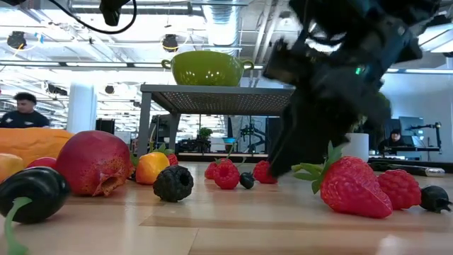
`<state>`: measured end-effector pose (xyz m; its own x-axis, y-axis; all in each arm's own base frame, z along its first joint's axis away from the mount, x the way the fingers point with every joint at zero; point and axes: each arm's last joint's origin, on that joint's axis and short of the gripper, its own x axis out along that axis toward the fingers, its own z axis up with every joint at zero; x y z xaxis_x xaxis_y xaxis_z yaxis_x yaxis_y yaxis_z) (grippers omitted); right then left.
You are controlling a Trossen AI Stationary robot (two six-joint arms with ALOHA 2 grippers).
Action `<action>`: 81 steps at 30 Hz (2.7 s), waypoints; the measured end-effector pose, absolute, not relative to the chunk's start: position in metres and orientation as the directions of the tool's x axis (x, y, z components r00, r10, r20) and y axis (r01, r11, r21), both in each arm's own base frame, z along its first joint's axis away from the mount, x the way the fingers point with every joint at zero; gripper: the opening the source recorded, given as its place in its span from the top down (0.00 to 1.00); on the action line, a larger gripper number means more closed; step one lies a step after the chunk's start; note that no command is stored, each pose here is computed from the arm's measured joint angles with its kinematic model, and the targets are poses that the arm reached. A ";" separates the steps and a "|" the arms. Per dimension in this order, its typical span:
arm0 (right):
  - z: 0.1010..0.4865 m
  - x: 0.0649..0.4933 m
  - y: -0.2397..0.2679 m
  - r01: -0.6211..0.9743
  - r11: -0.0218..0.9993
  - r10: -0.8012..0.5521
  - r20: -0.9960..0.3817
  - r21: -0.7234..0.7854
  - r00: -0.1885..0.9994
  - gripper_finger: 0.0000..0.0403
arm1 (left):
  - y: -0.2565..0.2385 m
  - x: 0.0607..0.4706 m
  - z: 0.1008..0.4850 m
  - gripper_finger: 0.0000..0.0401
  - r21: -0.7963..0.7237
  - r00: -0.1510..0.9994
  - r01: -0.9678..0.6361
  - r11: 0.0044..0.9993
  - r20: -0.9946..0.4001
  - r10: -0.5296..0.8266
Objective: Pick & Place Fruit
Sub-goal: Put the red raspberry into the green strainer bowl on the shelf
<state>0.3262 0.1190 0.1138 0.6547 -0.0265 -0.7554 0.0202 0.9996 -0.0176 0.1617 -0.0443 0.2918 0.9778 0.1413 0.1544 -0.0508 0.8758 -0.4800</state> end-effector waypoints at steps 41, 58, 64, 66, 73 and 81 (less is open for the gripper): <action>0.138 0.360 0.129 -0.103 0.992 0.001 -0.788 -0.079 0.615 0.78 | -0.044 0.161 0.294 0.27 -0.488 0.974 -0.040 0.872 0.175 0.143; 0.310 0.415 0.106 -0.266 0.877 -0.100 -0.694 -0.400 0.713 0.77 | -0.044 0.161 0.294 0.27 -0.488 0.974 -0.039 0.872 0.175 0.142; 0.335 0.423 0.052 -0.159 0.895 -0.194 -0.684 -0.417 0.703 0.77 | -0.044 0.161 0.294 0.27 -0.488 0.974 -0.039 0.872 0.175 0.142; 0.336 0.424 0.031 -0.114 0.905 -0.225 -0.688 -0.411 0.690 0.77 | -0.044 0.161 0.294 0.27 -0.488 0.974 -0.040 0.872 0.175 0.142; 0.333 0.421 -0.033 0.035 0.948 -0.268 -0.732 -0.318 0.627 0.77 | -0.044 0.161 0.294 0.27 -0.488 0.974 -0.039 0.872 0.176 0.142; 0.329 0.417 -0.056 0.055 0.976 -0.202 -0.769 -0.213 0.607 0.77 | -0.044 0.161 0.294 0.27 -0.489 0.974 -0.039 0.872 0.176 0.143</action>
<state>0.4172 -0.0563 0.3286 0.6066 -0.2016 -0.7690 0.0545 0.9756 -0.2128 0.1613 -0.0442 0.2942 0.9739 0.1426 0.1764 -0.0391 0.8717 -0.4886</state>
